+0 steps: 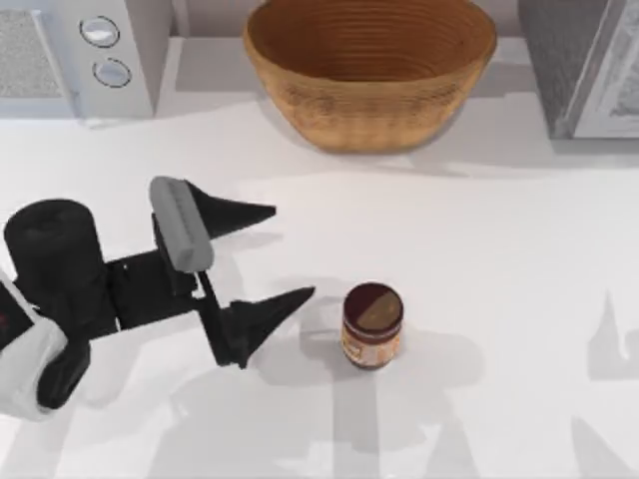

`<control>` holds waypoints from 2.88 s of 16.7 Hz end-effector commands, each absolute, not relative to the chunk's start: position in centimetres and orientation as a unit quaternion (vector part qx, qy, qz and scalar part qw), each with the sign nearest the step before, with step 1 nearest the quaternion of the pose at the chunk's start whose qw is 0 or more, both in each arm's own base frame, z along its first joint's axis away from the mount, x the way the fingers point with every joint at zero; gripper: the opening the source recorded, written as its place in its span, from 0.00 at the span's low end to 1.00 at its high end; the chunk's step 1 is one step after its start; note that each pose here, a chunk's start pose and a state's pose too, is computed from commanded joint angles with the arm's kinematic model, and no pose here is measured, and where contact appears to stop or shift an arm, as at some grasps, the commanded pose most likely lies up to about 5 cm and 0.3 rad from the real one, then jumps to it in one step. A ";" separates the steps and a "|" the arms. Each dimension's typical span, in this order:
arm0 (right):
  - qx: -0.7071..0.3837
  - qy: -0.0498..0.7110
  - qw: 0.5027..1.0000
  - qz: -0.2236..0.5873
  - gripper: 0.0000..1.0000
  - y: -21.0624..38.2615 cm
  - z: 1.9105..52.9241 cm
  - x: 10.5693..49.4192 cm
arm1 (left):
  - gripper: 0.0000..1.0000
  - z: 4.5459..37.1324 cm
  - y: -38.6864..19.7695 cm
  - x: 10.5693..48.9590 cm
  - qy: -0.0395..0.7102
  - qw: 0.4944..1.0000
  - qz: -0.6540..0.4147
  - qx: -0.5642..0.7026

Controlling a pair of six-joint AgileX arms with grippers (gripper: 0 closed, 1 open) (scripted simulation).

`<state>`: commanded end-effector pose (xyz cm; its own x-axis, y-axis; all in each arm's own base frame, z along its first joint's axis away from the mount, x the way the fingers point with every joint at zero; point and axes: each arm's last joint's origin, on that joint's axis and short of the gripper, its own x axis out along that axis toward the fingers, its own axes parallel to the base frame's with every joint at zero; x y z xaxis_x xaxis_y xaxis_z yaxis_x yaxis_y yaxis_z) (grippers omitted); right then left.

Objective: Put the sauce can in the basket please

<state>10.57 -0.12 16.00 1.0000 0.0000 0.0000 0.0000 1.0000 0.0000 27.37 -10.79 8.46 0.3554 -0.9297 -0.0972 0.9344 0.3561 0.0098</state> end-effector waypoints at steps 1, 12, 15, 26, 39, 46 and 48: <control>0.000 0.000 1.000 0.000 1.00 -0.1 16.0 10.6 | 1.00 7.0 -11.4 27.3 0.039 0.807 -0.589 0.032; 0.000 0.000 1.000 0.000 1.00 -0.1 16.0 10.6 | 1.00 2.4 -12.8 26.5 0.040 0.750 -0.659 0.032; 0.000 0.000 1.000 0.000 1.00 -0.1 16.0 10.6 | 1.00 2.4 -14.0 26.7 0.038 0.748 -0.662 0.033; 0.000 0.000 1.000 0.000 1.00 -0.1 16.0 10.6 | 1.00 1.7 -19.9 27.3 0.037 0.748 -0.662 0.033; 0.000 0.000 1.000 0.000 1.00 -0.1 16.0 10.6 | 0.02 1.7 -19.9 27.3 0.037 0.748 -0.662 0.033; 0.000 0.000 1.000 0.000 1.00 -0.1 16.0 10.6 | 0.00 1.7 -19.9 27.3 0.037 0.748 -0.662 0.033; 0.000 0.000 1.000 0.000 1.00 -0.1 16.0 10.6 | 0.00 1.8 -19.9 27.4 0.037 0.748 -0.662 0.033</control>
